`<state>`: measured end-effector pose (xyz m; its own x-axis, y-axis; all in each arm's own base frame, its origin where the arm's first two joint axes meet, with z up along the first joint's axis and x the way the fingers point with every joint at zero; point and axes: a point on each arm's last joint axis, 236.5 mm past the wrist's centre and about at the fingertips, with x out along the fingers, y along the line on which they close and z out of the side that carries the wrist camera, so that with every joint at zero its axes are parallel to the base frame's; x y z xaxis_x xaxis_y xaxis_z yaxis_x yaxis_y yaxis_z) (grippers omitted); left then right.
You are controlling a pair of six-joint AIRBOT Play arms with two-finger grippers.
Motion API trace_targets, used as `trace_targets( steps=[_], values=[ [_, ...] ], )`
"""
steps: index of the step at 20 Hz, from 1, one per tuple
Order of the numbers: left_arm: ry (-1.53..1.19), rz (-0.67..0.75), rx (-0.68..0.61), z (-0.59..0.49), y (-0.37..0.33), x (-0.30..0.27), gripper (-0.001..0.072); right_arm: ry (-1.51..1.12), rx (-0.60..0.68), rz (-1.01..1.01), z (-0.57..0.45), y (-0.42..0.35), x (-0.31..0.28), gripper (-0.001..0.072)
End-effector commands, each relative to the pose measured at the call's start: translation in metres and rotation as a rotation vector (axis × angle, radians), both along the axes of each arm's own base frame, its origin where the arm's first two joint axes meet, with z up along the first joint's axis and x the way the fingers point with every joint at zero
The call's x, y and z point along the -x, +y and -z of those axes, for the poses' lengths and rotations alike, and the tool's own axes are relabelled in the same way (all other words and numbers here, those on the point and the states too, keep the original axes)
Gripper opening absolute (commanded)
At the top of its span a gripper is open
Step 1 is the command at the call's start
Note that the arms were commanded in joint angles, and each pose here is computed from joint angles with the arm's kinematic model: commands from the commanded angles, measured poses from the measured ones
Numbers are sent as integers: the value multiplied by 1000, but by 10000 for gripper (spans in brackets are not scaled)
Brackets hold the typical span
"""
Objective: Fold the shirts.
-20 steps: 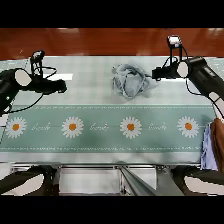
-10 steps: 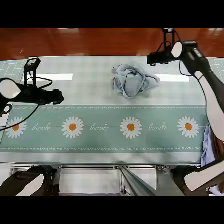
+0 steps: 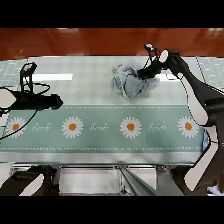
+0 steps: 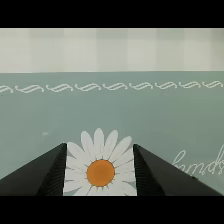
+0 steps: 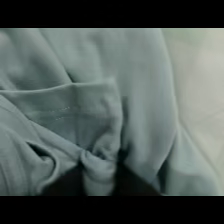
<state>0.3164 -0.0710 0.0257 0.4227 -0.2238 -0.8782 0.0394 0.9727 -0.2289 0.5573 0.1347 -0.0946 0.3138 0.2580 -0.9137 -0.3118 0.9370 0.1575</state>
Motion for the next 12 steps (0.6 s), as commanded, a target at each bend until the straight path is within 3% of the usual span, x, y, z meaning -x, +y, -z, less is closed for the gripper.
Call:
trace_targets(
  steps=[1,8,12],
  values=[
    [-3,-2,11,-1,-2,0,507,52,2,-41,4,3,13,32],
    [-30,-4,-17,-7,6,-2,507,-238,61,-40,-148,-16,3,31],
    [-122,-98,-8,-40,34,-3,507,-472,20,-55,-285,-12,39,31]
  ],
)
